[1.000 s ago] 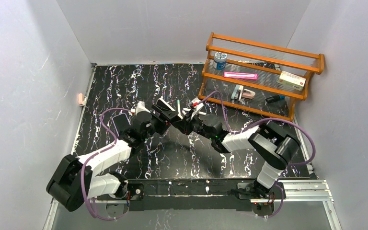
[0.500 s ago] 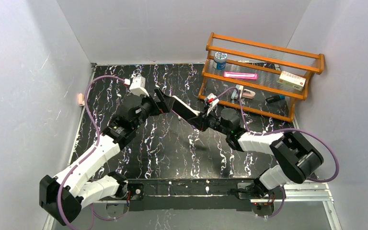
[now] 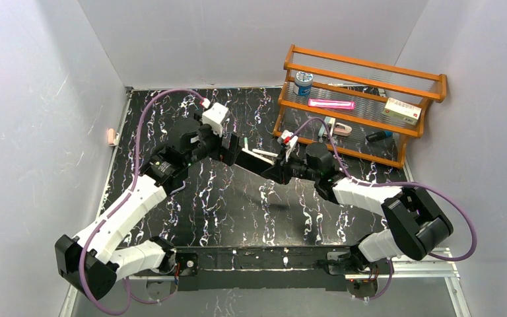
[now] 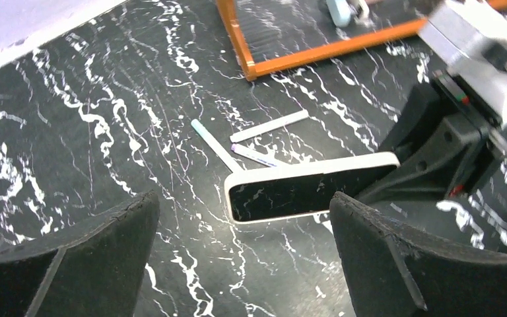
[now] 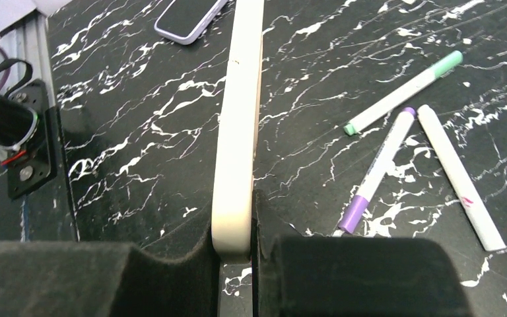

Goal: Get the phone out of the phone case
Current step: Adjust the phone.

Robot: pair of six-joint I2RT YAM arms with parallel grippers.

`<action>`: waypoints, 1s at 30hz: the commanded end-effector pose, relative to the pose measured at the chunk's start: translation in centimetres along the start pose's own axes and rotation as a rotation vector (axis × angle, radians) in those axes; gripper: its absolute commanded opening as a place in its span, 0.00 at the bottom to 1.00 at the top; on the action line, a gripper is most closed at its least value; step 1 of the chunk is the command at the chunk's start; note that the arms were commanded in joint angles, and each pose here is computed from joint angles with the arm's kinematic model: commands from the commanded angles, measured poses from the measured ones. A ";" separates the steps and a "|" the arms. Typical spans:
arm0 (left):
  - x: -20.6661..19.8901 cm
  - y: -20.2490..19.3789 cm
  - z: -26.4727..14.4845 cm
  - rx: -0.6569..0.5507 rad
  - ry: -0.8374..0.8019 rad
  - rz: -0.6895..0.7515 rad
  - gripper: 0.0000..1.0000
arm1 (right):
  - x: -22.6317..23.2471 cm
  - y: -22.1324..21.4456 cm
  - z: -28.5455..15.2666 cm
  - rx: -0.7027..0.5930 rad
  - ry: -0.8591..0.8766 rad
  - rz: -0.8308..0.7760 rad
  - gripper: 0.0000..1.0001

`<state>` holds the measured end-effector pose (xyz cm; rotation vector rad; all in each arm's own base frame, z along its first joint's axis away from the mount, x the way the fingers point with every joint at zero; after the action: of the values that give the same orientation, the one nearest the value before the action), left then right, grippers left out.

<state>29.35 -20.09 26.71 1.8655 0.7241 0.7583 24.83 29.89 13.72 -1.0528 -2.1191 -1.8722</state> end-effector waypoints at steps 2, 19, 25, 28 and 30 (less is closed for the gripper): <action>-2.3 1.4 -0.6 -0.051 -0.222 0.276 0.98 | 2.8 3.5 0.5 -0.012 0.138 -0.150 0.01; -8.9 -4.6 -0.3 0.033 -0.703 0.373 0.88 | 5.4 2.6 0.4 0.086 0.338 -0.299 0.01; -10.0 -5.8 -0.2 0.068 -0.791 0.332 0.69 | 6.1 2.1 1.0 0.130 0.378 -0.356 0.01; -10.4 -5.9 -0.2 0.074 -0.823 0.316 0.59 | 6.2 1.9 1.4 0.156 0.384 -0.372 0.01; -10.7 -5.9 -0.3 0.075 -0.841 0.306 0.53 | 6.4 1.8 1.6 0.167 0.392 -0.384 0.01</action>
<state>22.46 -25.19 17.82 2.1861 -0.0216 0.1400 21.25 32.50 15.09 -0.4275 -2.2811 -1.7162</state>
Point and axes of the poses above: each gripper's point midway between its finger pads, its own z axis out along the fingers, its own x axis along the line the jaws close on, y = z × x, the point moved 1 cm from there along -z, back along the fingers, and after that the axes turned 14 degrees about z, right-handed, at the moved point
